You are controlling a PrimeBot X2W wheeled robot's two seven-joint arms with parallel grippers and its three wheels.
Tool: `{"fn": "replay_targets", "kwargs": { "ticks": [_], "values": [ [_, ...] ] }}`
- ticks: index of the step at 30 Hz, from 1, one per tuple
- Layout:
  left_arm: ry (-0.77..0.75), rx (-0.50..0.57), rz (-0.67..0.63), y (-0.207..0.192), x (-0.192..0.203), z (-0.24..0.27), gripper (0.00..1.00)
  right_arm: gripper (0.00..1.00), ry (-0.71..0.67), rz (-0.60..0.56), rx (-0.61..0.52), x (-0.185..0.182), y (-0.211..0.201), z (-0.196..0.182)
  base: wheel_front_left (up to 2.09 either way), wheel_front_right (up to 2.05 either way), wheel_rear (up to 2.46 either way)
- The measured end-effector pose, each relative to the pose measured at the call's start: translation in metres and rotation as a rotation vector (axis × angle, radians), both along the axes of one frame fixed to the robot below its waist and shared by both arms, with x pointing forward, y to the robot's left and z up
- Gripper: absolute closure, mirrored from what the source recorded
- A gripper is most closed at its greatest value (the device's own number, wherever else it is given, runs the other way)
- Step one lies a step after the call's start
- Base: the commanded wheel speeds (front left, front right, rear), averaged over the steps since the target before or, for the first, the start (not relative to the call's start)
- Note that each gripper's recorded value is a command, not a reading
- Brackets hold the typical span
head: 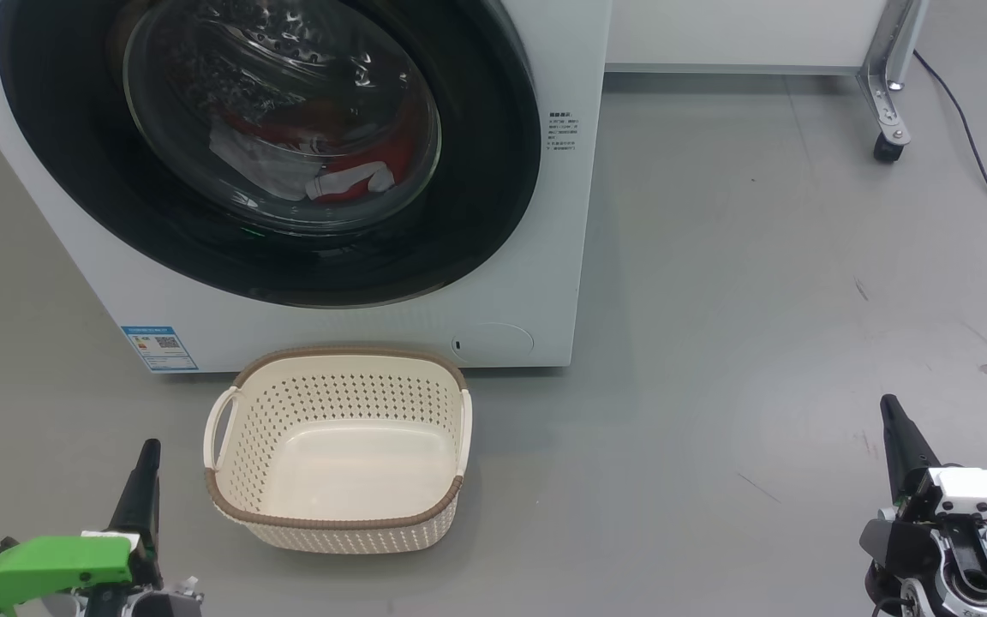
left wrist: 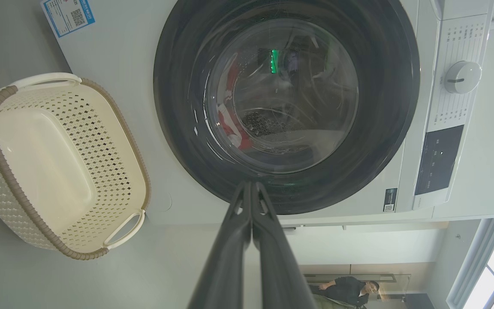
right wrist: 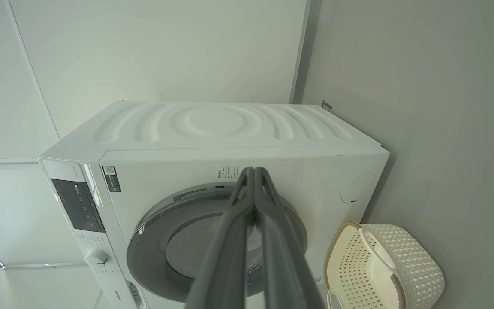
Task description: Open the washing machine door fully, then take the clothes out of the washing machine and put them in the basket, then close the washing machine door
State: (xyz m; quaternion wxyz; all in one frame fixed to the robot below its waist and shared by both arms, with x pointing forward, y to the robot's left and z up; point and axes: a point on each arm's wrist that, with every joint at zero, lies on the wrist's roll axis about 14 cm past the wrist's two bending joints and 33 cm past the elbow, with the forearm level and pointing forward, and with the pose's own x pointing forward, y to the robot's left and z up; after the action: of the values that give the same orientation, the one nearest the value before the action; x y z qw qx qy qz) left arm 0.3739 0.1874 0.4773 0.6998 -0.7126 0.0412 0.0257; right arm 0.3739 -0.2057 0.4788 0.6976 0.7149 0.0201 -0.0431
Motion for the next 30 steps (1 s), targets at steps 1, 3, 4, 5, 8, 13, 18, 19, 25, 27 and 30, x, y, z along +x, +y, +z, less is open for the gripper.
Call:
{"fn": "replay_targets", "kwargs": {
  "ticks": [1, 3, 4, 5, 8, 13, 18, 19, 25, 27, 30],
  "values": [
    [0.000, 0.000, 0.000, 0.000, 0.000, 0.000, 1.00, 1.00, 0.000, 0.000, 0.000, 0.000, 0.000, 0.000, 0.00, 0.00, 0.00],
    [0.000, 0.000, 0.000, 0.000, 0.000, 0.000, 1.00, 1.00, 0.000, 0.000, 0.000, 0.000, 0.000, 0.000, 0.00, 0.00, 0.00],
    [0.000, 0.000, 0.000, 0.000, 0.000, 0.000, 1.00, 1.00, 0.000, 0.000, 0.000, 0.000, 0.000, 0.000, 0.00, 0.00, 0.00],
    [0.000, 0.000, 0.000, 0.000, 0.000, 0.000, 1.00, 1.00, 0.000, 0.000, 0.000, 0.000, 0.000, 0.000, 0.00, 0.00, 0.00],
    [0.000, 0.000, 0.000, 0.000, 0.000, 0.000, 1.00, 1.00, 0.000, -0.001, 0.000, 0.000, 0.000, 0.000, 0.00, 0.00, 0.00],
    [0.036, -0.009, -0.001, -0.003, -0.005, -0.012, 0.00, 0.00, 0.034, -0.003, 0.013, -0.005, 0.002, -0.011, 0.00, 0.00, 0.00],
    [0.103, -0.030, -0.001, -0.009, -0.019, -0.034, 0.00, 0.00, 0.104, -0.008, 0.036, -0.020, 0.007, -0.034, 0.00, 0.00, 0.00],
    [0.101, -0.029, -0.001, -0.009, -0.019, -0.033, 0.00, 0.00, 0.102, -0.009, 0.035, -0.020, 0.007, -0.034, 0.00, 0.00, 0.00],
    [0.099, -0.018, -0.001, -0.013, -0.018, -0.032, 0.00, 0.00, 0.098, -0.028, 0.012, -0.019, 0.003, -0.032, 0.00, 0.00, 0.00],
    [0.098, -0.017, 0.002, -0.013, -0.018, -0.032, 0.00, 0.00, 0.093, -0.030, 0.003, -0.019, 0.002, -0.030, 0.00, 0.00, 0.00],
    [0.094, -0.015, 0.006, -0.014, -0.017, -0.031, 0.00, 0.00, 0.085, -0.042, -0.006, -0.018, -0.001, -0.028, 0.00, 0.00, 0.00]
  ]
}}
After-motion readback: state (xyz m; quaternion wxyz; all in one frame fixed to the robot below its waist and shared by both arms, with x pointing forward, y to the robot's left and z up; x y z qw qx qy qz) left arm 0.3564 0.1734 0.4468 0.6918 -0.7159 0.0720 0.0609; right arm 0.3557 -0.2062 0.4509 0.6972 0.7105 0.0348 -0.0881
